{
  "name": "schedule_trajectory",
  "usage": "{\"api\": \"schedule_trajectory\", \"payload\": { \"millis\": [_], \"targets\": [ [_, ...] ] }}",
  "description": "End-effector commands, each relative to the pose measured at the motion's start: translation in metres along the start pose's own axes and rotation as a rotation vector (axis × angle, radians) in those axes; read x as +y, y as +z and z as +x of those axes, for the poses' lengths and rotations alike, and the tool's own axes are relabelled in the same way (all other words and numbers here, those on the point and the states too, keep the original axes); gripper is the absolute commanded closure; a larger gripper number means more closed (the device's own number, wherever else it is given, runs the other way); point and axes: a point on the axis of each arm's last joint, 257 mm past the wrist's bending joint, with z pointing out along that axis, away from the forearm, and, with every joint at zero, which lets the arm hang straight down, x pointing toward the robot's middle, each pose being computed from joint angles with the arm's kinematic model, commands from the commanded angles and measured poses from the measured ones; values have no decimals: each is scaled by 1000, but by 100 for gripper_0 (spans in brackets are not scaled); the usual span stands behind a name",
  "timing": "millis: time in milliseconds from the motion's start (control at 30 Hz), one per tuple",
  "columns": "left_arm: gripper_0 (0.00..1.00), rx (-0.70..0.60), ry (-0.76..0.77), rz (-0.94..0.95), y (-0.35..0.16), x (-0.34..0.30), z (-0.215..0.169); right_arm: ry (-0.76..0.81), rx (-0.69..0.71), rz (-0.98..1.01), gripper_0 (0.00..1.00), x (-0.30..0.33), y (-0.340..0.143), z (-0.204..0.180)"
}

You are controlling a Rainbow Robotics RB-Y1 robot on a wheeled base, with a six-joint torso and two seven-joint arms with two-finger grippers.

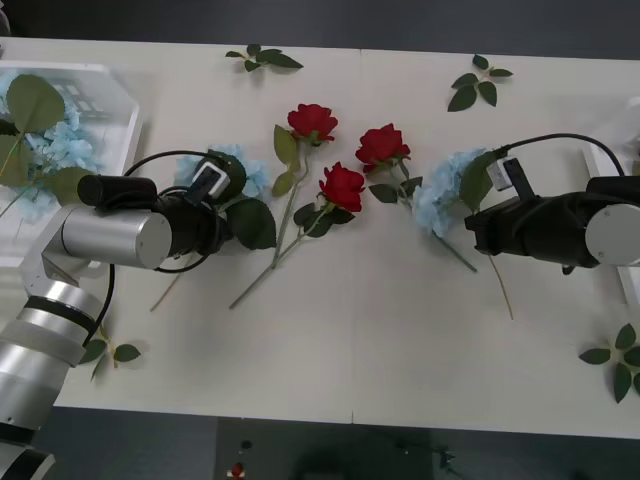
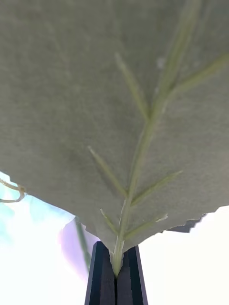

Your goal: Put the red flowers into the right box and the blue flowers into the left box

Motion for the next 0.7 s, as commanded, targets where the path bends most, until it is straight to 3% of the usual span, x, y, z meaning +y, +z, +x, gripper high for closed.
{"api": "schedule_trajectory", "payload": {
  "millis": [33, 300, 700],
  "targets": [
    [100, 20, -34, -9, 3, 5, 6, -39, -69, -4, 100, -2, -39, -33],
    [100, -70, -57, -40, -23, 37, -28, -26, -123, -133, 100, 40, -87, -55],
    [100, -151, -223, 30, -140, 126, -64, -222, -343, -391, 100, 114, -124, -90]
  ]
}}
